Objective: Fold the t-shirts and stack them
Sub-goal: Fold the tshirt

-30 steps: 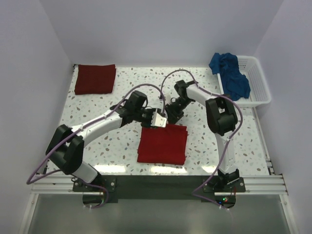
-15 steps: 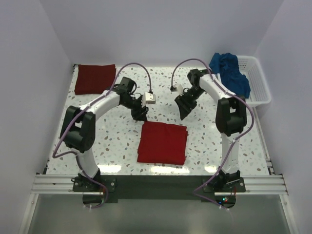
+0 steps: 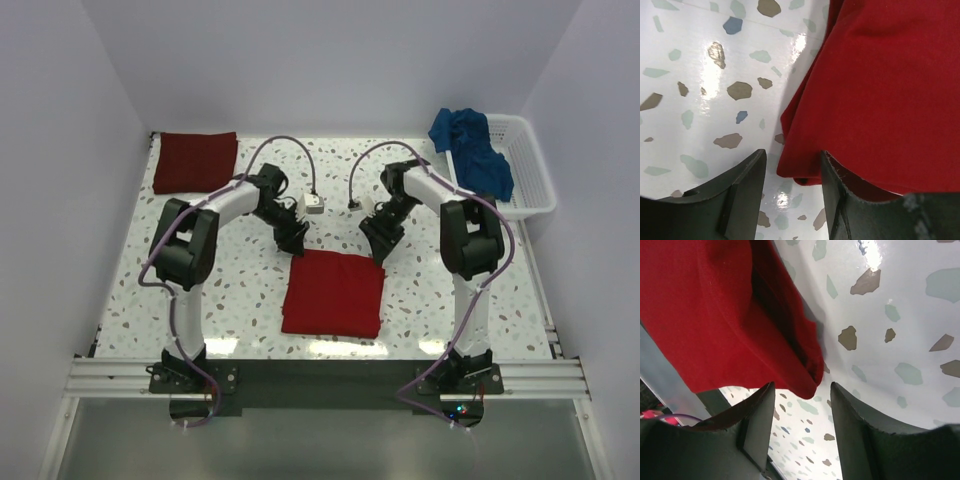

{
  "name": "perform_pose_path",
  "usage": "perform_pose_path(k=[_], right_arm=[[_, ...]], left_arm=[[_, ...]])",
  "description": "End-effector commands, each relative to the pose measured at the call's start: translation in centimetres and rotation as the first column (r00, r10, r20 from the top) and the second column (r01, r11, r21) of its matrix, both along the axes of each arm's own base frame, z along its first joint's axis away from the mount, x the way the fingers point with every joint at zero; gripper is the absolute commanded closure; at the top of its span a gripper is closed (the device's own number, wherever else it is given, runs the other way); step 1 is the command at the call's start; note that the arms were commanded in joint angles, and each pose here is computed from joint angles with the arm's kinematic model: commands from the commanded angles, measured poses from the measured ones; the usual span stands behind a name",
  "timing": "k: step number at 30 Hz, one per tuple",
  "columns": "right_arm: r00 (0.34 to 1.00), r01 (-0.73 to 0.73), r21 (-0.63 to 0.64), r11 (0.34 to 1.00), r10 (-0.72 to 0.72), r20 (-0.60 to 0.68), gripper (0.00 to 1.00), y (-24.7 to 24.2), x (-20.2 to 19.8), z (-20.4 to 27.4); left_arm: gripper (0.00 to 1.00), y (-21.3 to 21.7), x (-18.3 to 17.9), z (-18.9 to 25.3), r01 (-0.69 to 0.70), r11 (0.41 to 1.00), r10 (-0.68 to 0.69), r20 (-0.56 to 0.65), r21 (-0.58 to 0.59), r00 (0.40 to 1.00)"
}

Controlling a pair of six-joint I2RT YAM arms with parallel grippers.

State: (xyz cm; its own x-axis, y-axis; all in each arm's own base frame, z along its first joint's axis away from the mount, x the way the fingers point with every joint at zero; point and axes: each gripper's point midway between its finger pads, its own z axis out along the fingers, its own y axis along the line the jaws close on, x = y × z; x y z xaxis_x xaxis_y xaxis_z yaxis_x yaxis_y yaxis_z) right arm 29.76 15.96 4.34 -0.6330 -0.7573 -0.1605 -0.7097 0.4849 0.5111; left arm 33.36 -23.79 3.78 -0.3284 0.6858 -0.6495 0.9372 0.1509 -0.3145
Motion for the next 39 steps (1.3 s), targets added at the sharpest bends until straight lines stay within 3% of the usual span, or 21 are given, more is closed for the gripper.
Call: perform_pose_path(k=[1, 3, 4, 5, 6, 7, 10, 18, 30, 32, 35, 36, 37, 39], right_arm=[[1.0, -0.021, 0.018, 1.0, 0.021, 0.005, 0.53, 0.1, 0.0, -0.2], [1.0, -0.025, 0.028, 0.999, 0.025, 0.014, 0.61, 0.2, 0.0, 0.2], [1.0, -0.028, 0.029, 0.999, 0.027, 0.013, 0.73, 0.2, -0.2, 0.4], [1.0, -0.028, 0.032, 0.999, 0.028, 0.014, 0.79, 0.2, -0.2, 0.7], [0.999, -0.035, 0.033, 0.999, 0.035, 0.018, 0.85, 0.1, -0.3, 0.9], [0.999, -0.041, 0.031, 0.999, 0.04, 0.014, 0.97, 0.0, -0.6, 1.5], [0.998, -0.05, 0.004, 0.999, 0.05, 0.043, 1.0, -0.7, -0.6, 2.8], [0.987, 0.013, -0.15, 0.989, 0.012, 0.159, 1.0, -4.1, 1.9, 2.8], [0.935, 0.191, -0.185, 0.964, -0.121, 0.332, 1.0, -2.8, 10.0, -2.2], [0.933, 0.196, -0.181, 0.964, -0.126, 0.338, 1.0, -2.7, 10.5, -2.0], [0.922, 0.21, -0.116, 0.971, -0.157, 0.354, 0.71, -1.8, 10.8, 1.4], [0.916, 0.227, -0.083, 0.97, -0.184, 0.358, 0.62, -1.3, 10.7, 2.8], [0.911, 0.237, -0.052, 0.97, -0.203, 0.359, 0.47, -1.0, 10.3, 4.3], [0.898, 0.25, 0.077, 0.965, -0.261, 0.354, 0.32, 0.7, 8.9, 8.9]], left_arm=[[0.5, -0.5, -0.4, 0.7, -0.007, 0.999, 0.004, -0.061, -0.042, 0.998], [0.58, -0.5, -0.6, 0.6, -0.005, 0.999, 0.002, -0.07, -0.043, 0.998], [0.63, -0.4, -0.7, 0.6, -0.005, 0.999, 0.002, -0.068, -0.041, 0.998], [0.75, -0.4, -0.6, 1.0, -0.005, 0.999, 0.002, -0.059, -0.042, 0.998], [0.8, -0.3, -0.6, 1.1, -0.006, 0.999, 0.003, -0.055, -0.04, 0.998], [0.85, -0.2, -0.5, 1.6, -0.008, 0.999, 0.006, -0.039, -0.039, 0.999], [1.0, 0.7, 0.1, 3.3, -0.029, 0.999, 0.029, 0.0, -0.039, 1.0], [1.0, 4.2, 1.2, 3.3, -0.094, 0.994, 0.091, 0.068, 0.05, 0.994], [0.99, 5.6, 7.3, -1.8, -0.248, 0.957, 0.227, 0.144, 0.153, 0.963], [0.81, 5.4, 8.0, -1.4, -0.257, 0.956, 0.235, 0.156, 0.142, 0.959], [0.6, 5.5, 8.5, 1.8, -0.29, 0.955, 0.275, 0.178, 0.065, 0.945], [0.57, 5.3, 8.4, 3.2, -0.3, 0.953, 0.291, 0.175, 0.027, 0.94], [0.53, 4.9, 7.5, 5.8, -0.292, 0.955, 0.295, 0.182, -0.038, 0.938], [0.45, 3.9, 5.4, 8.6, -0.276, 0.953, 0.292, 0.141, -0.124, 0.946]])
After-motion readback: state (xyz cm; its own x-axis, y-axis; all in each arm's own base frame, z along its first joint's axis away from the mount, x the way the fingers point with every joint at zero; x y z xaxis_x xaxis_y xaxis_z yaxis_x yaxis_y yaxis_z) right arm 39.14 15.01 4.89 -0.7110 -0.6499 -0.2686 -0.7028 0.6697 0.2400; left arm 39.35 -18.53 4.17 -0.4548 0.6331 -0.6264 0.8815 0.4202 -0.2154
